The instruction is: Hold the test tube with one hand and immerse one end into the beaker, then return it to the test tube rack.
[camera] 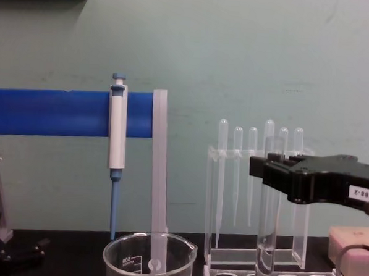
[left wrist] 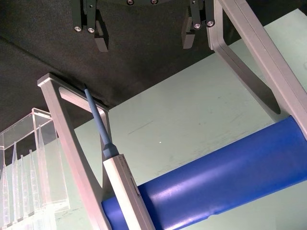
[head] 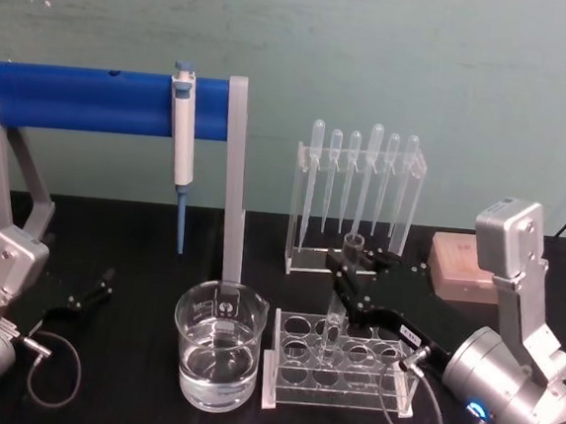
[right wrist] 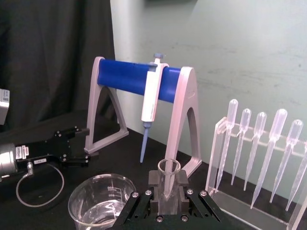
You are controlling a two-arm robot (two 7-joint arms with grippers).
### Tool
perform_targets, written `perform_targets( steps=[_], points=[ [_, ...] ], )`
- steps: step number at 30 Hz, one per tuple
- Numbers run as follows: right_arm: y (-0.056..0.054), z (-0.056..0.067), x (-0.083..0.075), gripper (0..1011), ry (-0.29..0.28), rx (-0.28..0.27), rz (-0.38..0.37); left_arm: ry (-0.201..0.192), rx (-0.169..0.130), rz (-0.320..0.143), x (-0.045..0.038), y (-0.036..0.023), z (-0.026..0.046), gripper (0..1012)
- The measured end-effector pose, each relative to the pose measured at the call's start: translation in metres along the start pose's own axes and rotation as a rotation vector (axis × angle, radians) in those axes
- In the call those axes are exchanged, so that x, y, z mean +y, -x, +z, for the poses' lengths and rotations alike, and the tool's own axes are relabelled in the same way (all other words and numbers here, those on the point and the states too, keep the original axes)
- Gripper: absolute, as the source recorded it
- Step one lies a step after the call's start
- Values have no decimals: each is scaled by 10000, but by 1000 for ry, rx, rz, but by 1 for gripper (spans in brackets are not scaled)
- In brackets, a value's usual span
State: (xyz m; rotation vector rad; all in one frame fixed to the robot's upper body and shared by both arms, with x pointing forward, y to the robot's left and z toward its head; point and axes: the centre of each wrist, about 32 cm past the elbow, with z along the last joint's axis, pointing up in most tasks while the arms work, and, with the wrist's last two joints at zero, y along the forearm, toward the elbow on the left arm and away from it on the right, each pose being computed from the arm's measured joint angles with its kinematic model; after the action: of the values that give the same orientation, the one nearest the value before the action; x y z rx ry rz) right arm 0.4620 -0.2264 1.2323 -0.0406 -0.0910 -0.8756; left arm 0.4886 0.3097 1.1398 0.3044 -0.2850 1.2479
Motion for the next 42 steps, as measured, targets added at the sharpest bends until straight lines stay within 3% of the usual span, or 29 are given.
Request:
perform_targets(
  steps=[32, 42],
  points=[
    [81, -284, -13, 225, 46, 7, -8, 0, 0, 0, 0, 0, 0, 1000],
    [78, -257, -2, 501, 43, -4, -6, 0, 0, 0, 0, 0, 0, 1000]
  ],
)
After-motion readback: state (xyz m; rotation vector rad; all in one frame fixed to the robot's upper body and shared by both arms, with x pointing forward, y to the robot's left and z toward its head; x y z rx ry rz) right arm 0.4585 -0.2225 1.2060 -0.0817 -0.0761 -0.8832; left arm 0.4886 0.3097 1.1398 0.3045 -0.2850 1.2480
